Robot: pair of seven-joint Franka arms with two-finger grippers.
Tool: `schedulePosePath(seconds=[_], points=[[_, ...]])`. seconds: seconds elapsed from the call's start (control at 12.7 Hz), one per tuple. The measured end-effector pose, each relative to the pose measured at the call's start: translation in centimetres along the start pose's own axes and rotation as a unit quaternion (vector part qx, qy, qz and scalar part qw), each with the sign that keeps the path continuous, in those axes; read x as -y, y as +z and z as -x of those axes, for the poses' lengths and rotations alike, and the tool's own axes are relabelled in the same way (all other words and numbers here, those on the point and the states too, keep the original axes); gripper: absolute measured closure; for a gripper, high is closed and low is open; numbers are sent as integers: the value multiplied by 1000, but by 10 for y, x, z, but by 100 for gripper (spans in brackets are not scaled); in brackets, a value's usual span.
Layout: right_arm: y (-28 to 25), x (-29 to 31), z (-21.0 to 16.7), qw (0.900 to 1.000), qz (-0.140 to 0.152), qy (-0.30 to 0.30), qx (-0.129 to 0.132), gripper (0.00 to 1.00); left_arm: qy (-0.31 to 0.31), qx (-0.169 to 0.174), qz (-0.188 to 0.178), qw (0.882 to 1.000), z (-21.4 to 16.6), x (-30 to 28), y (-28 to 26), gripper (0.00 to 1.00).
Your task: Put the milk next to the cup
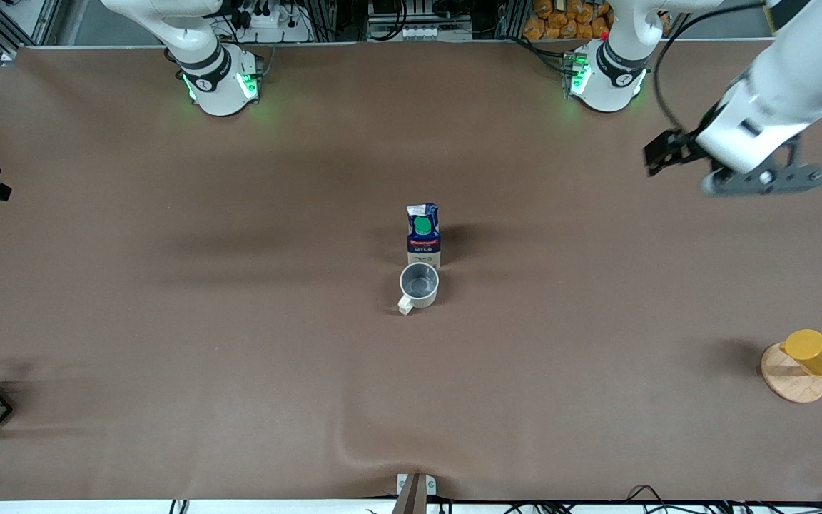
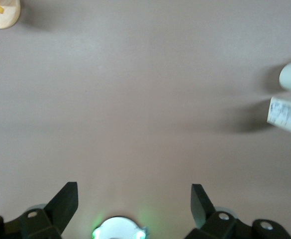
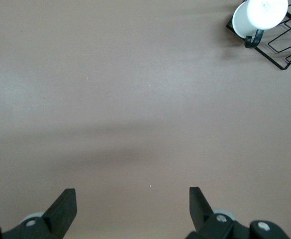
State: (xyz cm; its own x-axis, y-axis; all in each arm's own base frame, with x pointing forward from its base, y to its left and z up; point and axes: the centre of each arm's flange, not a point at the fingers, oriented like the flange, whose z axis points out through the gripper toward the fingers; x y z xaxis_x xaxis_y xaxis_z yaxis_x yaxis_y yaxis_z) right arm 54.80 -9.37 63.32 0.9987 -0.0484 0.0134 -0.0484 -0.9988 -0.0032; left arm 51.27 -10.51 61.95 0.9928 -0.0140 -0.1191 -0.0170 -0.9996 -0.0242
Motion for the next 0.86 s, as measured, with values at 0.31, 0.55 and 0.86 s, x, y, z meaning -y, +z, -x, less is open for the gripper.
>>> schedulePosePath(seconds=[0.31,0.55,0.86], points=[[2,0,-1,1000,0,0,2,0,17,-20,7,1000,15,30,-22,0],[4,-1,-1,1000,0,0,5,0,17,-40,12,999,12,53,-29,0],[8,0,-4,1000,0,0,9,0,9,-51,14,999,5,62,-28,0]])
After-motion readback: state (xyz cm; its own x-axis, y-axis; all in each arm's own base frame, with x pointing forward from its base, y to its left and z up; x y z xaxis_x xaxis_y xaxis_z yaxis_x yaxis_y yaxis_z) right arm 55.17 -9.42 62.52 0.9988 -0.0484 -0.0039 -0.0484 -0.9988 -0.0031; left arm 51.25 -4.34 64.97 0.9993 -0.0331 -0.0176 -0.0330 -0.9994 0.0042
